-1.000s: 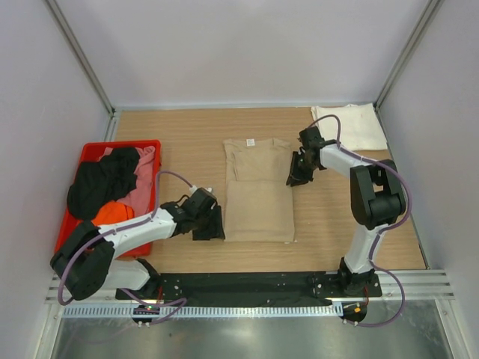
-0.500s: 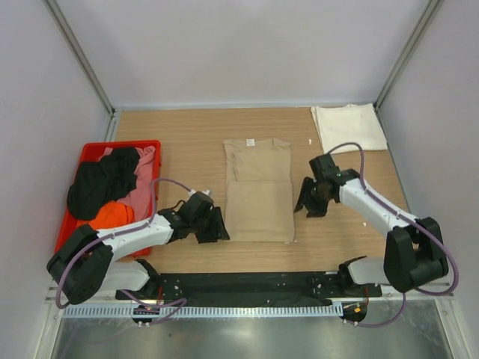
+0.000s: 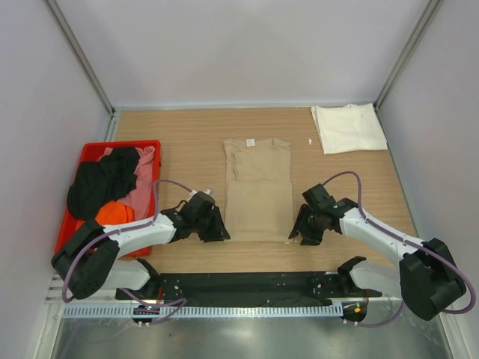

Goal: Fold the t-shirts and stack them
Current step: Fold the tshirt

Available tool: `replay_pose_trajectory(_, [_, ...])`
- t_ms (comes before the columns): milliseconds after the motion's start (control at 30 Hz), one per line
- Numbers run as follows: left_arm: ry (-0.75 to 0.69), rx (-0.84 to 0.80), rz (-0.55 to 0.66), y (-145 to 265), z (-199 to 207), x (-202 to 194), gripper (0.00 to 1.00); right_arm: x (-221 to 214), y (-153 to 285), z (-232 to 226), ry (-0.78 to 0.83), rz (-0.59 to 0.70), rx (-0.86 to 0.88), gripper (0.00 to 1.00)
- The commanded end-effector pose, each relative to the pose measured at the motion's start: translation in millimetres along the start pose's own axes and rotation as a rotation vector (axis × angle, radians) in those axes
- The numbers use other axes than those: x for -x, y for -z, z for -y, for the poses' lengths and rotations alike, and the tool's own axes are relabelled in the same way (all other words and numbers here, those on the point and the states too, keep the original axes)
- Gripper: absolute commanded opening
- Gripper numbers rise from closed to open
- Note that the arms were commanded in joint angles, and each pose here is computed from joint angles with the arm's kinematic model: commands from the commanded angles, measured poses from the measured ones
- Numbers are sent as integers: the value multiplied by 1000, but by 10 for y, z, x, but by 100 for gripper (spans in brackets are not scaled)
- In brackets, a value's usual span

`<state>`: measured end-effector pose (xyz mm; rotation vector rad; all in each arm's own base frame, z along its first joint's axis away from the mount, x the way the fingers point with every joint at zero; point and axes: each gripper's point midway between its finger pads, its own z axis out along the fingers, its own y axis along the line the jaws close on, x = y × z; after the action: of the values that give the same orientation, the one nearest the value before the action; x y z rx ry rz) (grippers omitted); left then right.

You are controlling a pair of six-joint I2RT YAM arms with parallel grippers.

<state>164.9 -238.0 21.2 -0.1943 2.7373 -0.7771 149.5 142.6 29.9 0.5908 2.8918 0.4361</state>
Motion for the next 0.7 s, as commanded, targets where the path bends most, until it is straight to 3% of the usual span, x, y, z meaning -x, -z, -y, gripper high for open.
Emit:
replay_pose_trajectory(0, [8, 22, 10, -37, -80, -18, 32, 29, -36, -156, -53, 34, 84, 50])
replay_pose_trajectory(533, [19, 26, 26, -33, -35, -28, 24, -21, -200, -63, -92, 56, 97, 43])
replay_pose_trajectory(667, [-12, 66, 51, 27, -52, -21, 39, -17, -198, -35, -94, 65, 89, 28])
